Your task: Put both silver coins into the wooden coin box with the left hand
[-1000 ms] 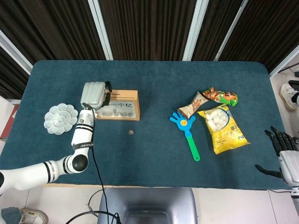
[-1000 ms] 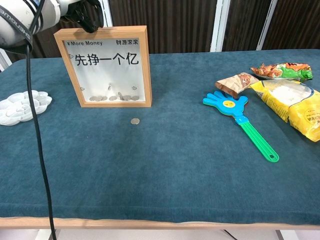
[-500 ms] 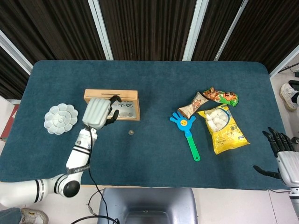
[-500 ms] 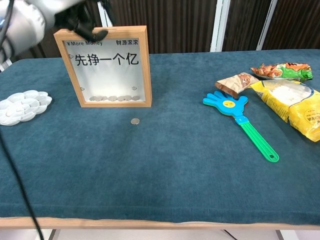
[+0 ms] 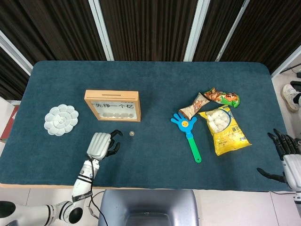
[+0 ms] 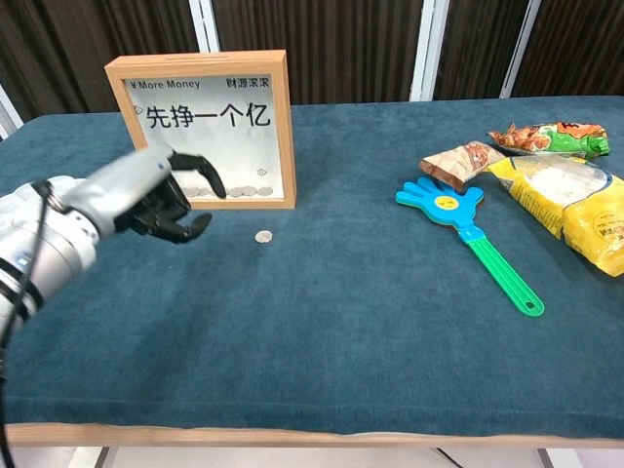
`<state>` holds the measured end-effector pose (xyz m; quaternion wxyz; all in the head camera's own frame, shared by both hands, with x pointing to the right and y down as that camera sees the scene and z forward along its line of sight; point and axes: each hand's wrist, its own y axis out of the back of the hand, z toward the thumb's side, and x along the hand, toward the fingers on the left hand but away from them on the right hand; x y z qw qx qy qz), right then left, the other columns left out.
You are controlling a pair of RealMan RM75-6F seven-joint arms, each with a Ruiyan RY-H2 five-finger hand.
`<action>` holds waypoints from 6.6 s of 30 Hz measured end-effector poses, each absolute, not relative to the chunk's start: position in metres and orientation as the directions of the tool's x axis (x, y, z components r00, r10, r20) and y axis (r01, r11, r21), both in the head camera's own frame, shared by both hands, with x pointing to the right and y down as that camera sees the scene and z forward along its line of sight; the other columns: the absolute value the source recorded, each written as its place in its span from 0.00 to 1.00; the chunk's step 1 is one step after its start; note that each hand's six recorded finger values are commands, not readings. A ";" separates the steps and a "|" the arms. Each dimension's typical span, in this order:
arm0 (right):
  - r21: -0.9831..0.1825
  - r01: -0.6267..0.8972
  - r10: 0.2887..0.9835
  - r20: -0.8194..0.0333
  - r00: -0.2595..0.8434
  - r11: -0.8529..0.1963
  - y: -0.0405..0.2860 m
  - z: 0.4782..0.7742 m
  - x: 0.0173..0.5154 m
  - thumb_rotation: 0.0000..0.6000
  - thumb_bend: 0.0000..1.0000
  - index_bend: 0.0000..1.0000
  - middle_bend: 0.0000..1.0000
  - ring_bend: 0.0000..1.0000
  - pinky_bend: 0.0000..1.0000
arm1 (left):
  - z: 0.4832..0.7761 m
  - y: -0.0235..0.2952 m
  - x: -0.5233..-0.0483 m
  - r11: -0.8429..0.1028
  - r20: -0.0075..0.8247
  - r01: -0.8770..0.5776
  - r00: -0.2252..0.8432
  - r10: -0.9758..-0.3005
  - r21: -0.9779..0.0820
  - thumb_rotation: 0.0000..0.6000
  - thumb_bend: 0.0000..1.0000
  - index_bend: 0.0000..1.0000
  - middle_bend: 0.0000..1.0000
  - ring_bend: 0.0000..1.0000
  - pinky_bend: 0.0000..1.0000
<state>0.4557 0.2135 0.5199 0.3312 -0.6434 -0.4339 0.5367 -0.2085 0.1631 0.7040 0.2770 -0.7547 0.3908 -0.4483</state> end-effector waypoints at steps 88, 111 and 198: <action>-0.893 0.236 0.920 -0.391 0.010 -0.382 0.211 0.509 0.475 1.00 0.04 0.00 0.00 0.00 0.00 | 0.803 0.143 -0.156 -0.524 0.499 -0.096 0.200 -0.843 -0.846 1.00 0.43 0.54 1.00 1.00 1.00; -0.891 0.231 0.918 -0.397 0.016 -0.390 0.211 0.511 0.473 1.00 0.04 0.00 0.00 0.00 0.00 | 0.797 0.139 -0.158 -0.496 0.469 -0.107 0.204 -0.859 -0.862 1.00 0.43 0.54 1.00 1.00 1.00; -0.869 0.208 0.892 -0.451 0.039 -0.448 0.208 0.525 0.465 1.00 0.04 0.00 0.00 0.00 0.00 | 0.637 -0.031 -0.220 -0.453 0.483 -0.369 0.011 -0.875 -0.812 1.00 0.50 0.64 1.00 1.00 1.00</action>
